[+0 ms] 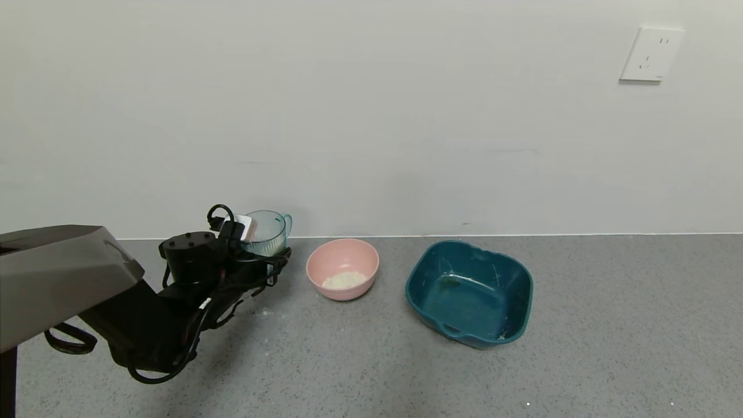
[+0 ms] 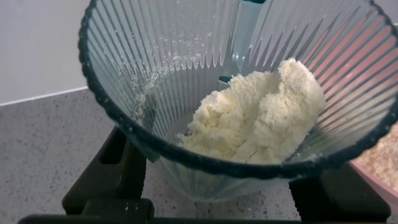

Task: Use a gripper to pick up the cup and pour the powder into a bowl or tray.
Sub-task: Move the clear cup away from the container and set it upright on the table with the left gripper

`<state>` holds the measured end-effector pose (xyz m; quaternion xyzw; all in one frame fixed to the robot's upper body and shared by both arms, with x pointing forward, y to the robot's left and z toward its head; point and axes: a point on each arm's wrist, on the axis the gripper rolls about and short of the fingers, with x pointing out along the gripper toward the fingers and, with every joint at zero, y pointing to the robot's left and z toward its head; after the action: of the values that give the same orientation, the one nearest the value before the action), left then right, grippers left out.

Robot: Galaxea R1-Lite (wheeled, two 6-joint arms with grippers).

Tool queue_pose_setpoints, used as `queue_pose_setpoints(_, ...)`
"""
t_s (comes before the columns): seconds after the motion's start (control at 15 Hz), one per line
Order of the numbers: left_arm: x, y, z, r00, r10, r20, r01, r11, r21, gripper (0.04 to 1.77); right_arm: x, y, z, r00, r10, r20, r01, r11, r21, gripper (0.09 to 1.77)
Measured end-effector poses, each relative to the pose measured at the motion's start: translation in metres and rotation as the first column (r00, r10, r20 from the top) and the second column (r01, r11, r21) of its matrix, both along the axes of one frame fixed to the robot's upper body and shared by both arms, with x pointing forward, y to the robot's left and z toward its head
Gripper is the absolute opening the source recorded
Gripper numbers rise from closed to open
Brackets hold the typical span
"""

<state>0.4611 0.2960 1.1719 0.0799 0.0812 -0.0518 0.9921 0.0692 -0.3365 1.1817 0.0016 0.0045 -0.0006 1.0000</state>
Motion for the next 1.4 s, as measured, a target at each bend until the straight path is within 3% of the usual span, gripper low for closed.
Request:
queue_pose_setpoints(0.33,0.002,-0.001,-0.010,0.999,0.008,-0.033,-0.011,0.997,-0.071,1.28,0.000,0.000,0.000,1.000,0.000,0.000,0.000,1.000,0.000,1.71)
queue_pose_setpoints(1.4,0.017,-0.002,-0.043,0.994,0.026,-0.102,-0.037,0.993,-0.111,1.28,0.000,0.000,0.000,1.000,0.000,0.000,0.000,1.000,0.000,1.71)
